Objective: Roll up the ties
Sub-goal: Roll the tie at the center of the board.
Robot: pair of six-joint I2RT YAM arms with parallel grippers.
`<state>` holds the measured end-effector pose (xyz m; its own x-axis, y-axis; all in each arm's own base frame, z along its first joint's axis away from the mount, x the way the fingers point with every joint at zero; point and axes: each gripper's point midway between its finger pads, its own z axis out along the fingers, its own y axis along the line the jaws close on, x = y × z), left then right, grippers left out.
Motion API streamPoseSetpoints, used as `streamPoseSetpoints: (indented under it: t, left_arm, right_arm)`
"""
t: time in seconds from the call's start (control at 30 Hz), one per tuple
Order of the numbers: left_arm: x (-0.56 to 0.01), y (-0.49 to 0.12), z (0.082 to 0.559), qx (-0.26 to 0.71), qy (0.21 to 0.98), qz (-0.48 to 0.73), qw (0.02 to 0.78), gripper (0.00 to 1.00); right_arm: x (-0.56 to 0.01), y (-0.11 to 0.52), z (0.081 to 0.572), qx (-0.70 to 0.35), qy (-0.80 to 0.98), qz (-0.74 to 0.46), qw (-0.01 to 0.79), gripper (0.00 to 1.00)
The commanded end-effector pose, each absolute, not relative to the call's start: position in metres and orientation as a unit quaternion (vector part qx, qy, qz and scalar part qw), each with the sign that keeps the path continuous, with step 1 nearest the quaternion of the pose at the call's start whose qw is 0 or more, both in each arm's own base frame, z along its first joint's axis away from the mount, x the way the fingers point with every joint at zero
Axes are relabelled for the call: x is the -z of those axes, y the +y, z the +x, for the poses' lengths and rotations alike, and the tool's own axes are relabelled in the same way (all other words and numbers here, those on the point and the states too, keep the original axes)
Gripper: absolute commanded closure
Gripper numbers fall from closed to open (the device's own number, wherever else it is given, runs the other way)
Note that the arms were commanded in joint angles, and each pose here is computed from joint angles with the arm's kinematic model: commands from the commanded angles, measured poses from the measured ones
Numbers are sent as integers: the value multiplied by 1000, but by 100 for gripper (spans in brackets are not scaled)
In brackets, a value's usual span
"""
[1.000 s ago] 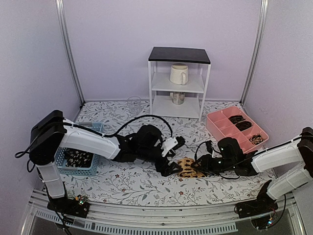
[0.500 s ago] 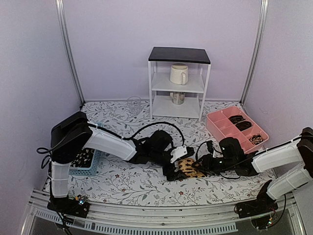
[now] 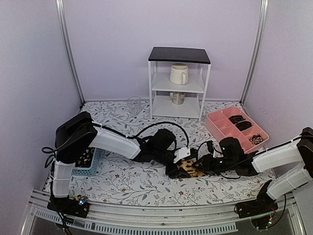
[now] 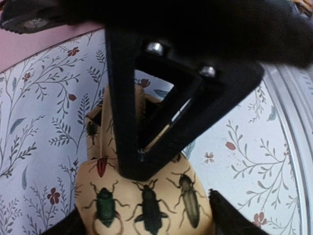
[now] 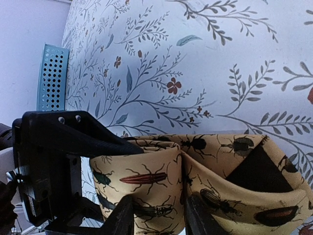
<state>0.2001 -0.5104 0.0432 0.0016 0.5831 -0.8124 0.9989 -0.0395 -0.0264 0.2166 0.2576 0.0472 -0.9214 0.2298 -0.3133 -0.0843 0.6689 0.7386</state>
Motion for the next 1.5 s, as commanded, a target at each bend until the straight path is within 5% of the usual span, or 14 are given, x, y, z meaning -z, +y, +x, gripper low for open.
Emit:
streamPoseSetpoints:
  t: [0.0, 0.13, 0.23, 0.5, 0.87, 1.0, 1.1, 1.27, 1.47]
  left_arm:
    - [-40, -509, 180, 377, 585, 664, 273, 39]
    - [-41, -505, 171, 389, 568, 674, 269, 52]
    - [-39, -503, 173, 383, 569, 675, 273, 53]
    - [-38, -503, 196, 339, 613, 651, 293, 32]
    - [-73, -450, 204, 307, 684, 574, 330, 24]
    - [-81, -436, 206, 322, 715, 525, 331, 38]
    - [-89, -439, 210, 345, 735, 485, 325, 63]
    - [-103, -457, 210, 402, 745, 431, 311, 92]
    - [-94, -470, 199, 438, 752, 408, 277, 100]
  right_arm:
    - [-40, 250, 217, -396, 896, 50, 193, 64]
    - [-42, 252, 215, -406, 893, 46, 191, 63]
    - [-44, 253, 215, -411, 890, 45, 190, 63]
    - [-42, 260, 209, -426, 887, 29, 174, 64]
    - [-36, 274, 206, -448, 881, 28, 149, 67]
    - [-37, 287, 204, -449, 882, 21, 143, 68]
    - [-38, 294, 204, -450, 881, 20, 142, 68]
    - [-37, 297, 202, -449, 883, 24, 136, 68]
    - [-35, 293, 201, -441, 886, 30, 138, 68]
